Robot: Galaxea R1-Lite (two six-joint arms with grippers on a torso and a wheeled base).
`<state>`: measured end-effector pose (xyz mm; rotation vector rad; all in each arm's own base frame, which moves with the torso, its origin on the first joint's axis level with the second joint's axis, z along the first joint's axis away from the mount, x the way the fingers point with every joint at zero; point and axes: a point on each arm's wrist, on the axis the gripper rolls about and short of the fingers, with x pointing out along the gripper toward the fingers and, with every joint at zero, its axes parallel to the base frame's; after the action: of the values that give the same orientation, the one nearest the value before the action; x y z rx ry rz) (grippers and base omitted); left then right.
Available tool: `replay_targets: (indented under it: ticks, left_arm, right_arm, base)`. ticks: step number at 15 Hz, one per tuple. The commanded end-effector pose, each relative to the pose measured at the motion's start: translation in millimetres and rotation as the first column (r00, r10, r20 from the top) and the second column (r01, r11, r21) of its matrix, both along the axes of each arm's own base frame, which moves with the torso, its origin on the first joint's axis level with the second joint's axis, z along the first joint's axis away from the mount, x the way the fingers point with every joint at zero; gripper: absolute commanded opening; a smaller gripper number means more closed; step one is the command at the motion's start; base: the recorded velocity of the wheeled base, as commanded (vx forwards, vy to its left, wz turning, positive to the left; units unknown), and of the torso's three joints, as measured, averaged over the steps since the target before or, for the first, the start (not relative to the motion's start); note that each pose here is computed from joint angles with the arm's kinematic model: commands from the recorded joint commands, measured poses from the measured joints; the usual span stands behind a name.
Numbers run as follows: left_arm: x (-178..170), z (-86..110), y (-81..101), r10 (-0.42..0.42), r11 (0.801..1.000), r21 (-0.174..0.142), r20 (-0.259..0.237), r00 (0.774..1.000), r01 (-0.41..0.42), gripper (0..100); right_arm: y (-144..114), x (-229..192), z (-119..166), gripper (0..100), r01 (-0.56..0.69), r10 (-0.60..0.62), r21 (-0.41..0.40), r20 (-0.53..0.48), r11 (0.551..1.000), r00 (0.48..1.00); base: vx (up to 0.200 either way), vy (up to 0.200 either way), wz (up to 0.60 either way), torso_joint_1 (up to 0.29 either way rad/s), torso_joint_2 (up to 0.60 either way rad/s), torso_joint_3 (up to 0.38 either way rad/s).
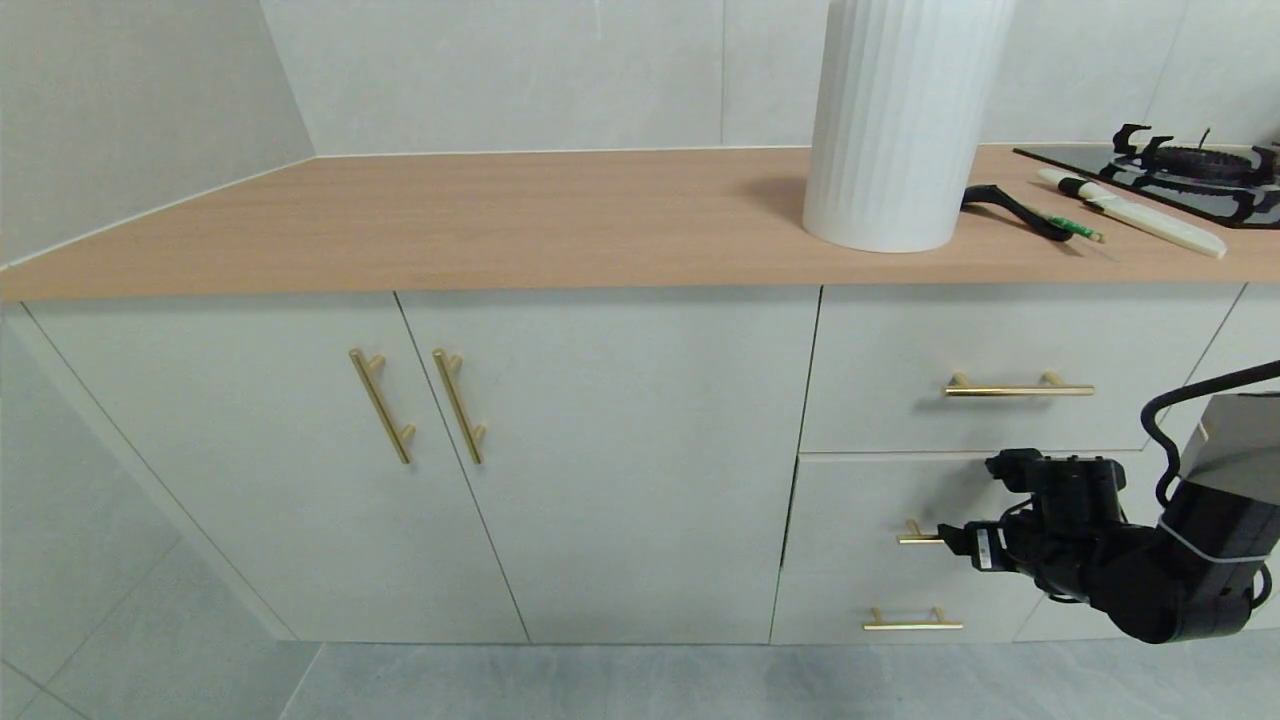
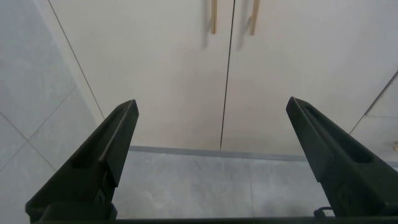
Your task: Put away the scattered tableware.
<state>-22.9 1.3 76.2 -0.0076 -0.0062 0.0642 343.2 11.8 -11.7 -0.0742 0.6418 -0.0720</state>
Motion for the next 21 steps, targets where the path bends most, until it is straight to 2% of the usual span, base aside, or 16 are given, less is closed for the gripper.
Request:
replay_targets:
  ticks: [1,2,4,7,10,12,15,16,18,21]
  left_arm:
    - [0.1,0.0,0.0,0.0,1.0,0.0,-0.001,1.0,0.0,100]
    - [0.1,0.0,0.0,0.0,1.0,0.0,-0.001,1.0,0.0,100]
    - [0.1,0.0,0.0,0.002,1.0,0.0,-0.001,1.0,-0.002,100]
    - [0.1,0.0,0.0,0.0,1.0,0.0,-0.001,1.0,0.0,100]
    - [0.1,0.0,0.0,0.0,1.0,0.0,-0.001,1.0,0.0,100]
    - [0.1,0.0,0.0,0.002,1.0,0.0,-0.001,1.0,-0.002,100]
    - [0.1,0.0,0.0,0.002,1.0,0.0,-0.001,1.0,-0.002,100]
    - [0.1,0.0,0.0,0.0,1.0,0.0,-0.001,1.0,0.0,100]
    - [0.1,0.0,0.0,0.0,1.0,0.0,-0.001,1.0,0.0,100]
    - [0.1,0.0,0.0,0.002,1.0,0.0,-0.001,1.0,-0.002,100]
  right_arm:
    - [0.0,-4.7,4.3,100,-0.011,0.011,-0.012,-0.009,1.0,1.0]
    - [-0.2,-10.3,4.1,100,-0.026,0.025,-0.028,-0.045,0.999,0.999]
    - [0.7,-28.7,35.3,100,-0.042,0.04,-0.029,-0.052,0.999,0.998]
    - [9.3,-79.8,134.0,100,-0.146,0.147,0.03,-0.01,0.989,0.989]
    - [9.8,-107.6,193.8,100,-0.178,0.176,0.044,0.049,0.983,0.983]
    - [14.2,-93.2,201.0,100,-0.189,0.186,0.042,0.066,0.981,0.98]
    - [26.7,-63.7,173.6,100,-0.211,0.212,0.05,-0.013,0.976,0.977]
    - [31.6,-53.9,167.3,100,-0.221,0.22,0.051,0.016,0.974,0.975]
    - [33.9,-40.2,147.5,100,-0.193,0.193,0.037,0.005,0.98,0.981]
    - [34.6,-31.7,138.1,100,-0.174,0.174,0.025,0.006,0.984,0.985]
  base:
    - [0.0,0.0,0.0,0.0,0.0,0.0]
    - [0.0,0.0,0.0,0.0,0.0,0.0]
    - [0.0,0.0,0.0,0.0,0.0,0.0]
    - [0.0,0.0,0.0,0.0,0.0,0.0]
    - [0.0,0.0,0.0,0.0,0.0,0.0]
    - [0.0,0.0,0.0,0.0,0.0,0.0]
    - [0.0,0.0,0.0,0.0,0.0,0.0]
    - [0.0,0.0,0.0,0.0,0.0,0.0]
    - [0.0,0.0,0.0,0.0,0.0,0.0]
    - [0.0,0.0,0.0,0.0,0.0,0.0]
